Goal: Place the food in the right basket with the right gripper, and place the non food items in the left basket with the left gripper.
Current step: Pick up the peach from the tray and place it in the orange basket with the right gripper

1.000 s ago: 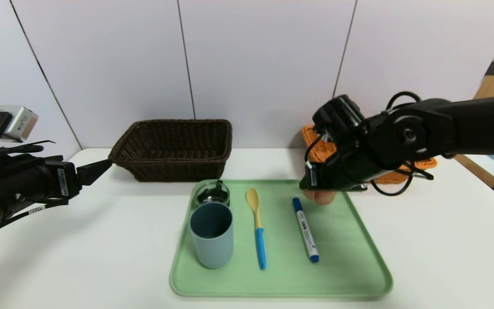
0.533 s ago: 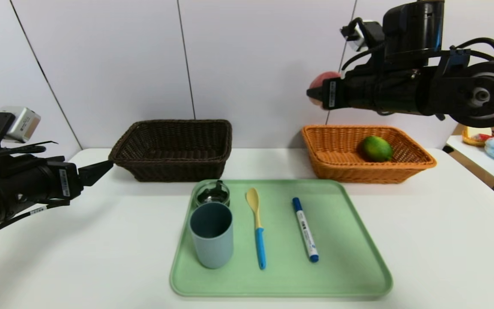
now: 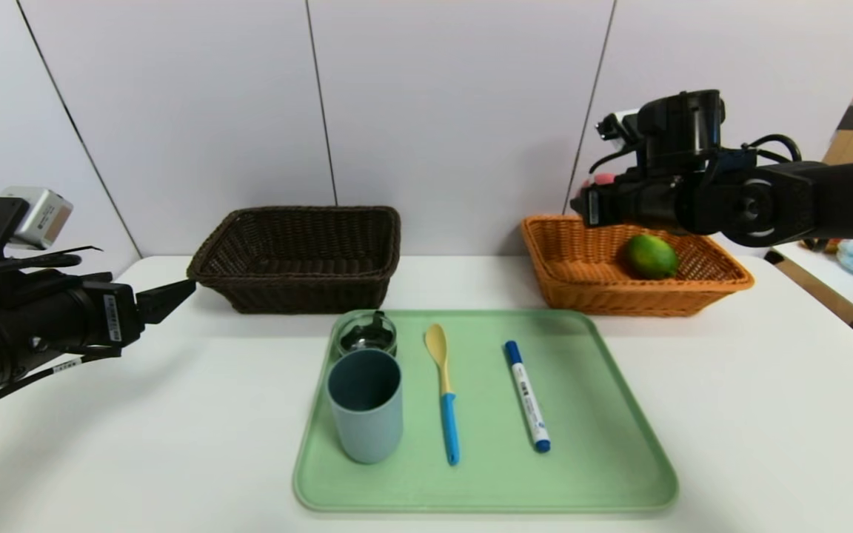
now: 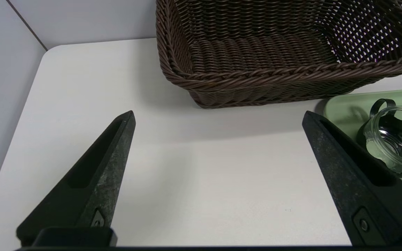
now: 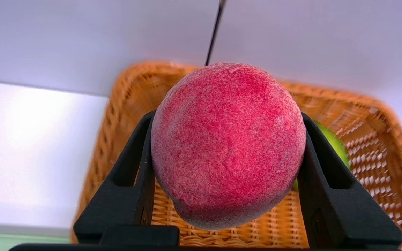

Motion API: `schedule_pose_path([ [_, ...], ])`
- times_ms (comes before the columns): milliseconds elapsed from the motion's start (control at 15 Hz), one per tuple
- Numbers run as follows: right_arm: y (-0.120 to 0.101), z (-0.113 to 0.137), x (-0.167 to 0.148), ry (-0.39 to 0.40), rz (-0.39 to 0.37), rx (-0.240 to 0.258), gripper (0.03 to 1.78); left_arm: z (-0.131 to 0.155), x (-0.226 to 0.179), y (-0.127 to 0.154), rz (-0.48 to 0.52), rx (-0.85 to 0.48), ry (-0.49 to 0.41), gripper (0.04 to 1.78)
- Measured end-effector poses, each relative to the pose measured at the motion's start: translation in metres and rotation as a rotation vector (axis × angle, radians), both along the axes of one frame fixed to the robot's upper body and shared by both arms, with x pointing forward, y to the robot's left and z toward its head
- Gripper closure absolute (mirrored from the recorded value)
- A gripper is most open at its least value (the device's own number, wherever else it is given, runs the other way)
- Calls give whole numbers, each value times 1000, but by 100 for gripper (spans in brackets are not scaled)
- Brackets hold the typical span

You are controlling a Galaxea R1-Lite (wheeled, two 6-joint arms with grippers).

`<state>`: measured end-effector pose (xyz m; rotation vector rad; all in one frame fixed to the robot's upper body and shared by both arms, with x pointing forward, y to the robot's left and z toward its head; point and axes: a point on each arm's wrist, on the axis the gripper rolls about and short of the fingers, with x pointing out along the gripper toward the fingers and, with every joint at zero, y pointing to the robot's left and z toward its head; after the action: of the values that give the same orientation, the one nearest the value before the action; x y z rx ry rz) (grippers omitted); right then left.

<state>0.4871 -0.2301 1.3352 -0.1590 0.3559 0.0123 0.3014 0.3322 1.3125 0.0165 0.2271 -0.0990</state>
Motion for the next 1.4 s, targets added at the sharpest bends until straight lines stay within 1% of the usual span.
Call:
schedule_pose_path([
  [133,0,-18,7,84,-16,8,72,-1,1,0,0,0,3,13],
  [267,-1,-29,12,150,-31,28,72,-2,1,0,1,0,7,13],
  [533,1,-37,24,222,-48,102,72,-3,1,0,0,0,15,13],
  [667,2,-43,30,234,-55,109,72,-4,1,0,1,-1,18,13],
  [1000,4,-65,42,271,-61,99,72,-7,0,0,0,-1,27,13],
  [1200,4,-72,47,282,-68,100,72,-6,1,0,0,-2,17,13],
  [1400,4,-73,53,258,-96,112,72,-7,1,0,0,0,13,13],
])
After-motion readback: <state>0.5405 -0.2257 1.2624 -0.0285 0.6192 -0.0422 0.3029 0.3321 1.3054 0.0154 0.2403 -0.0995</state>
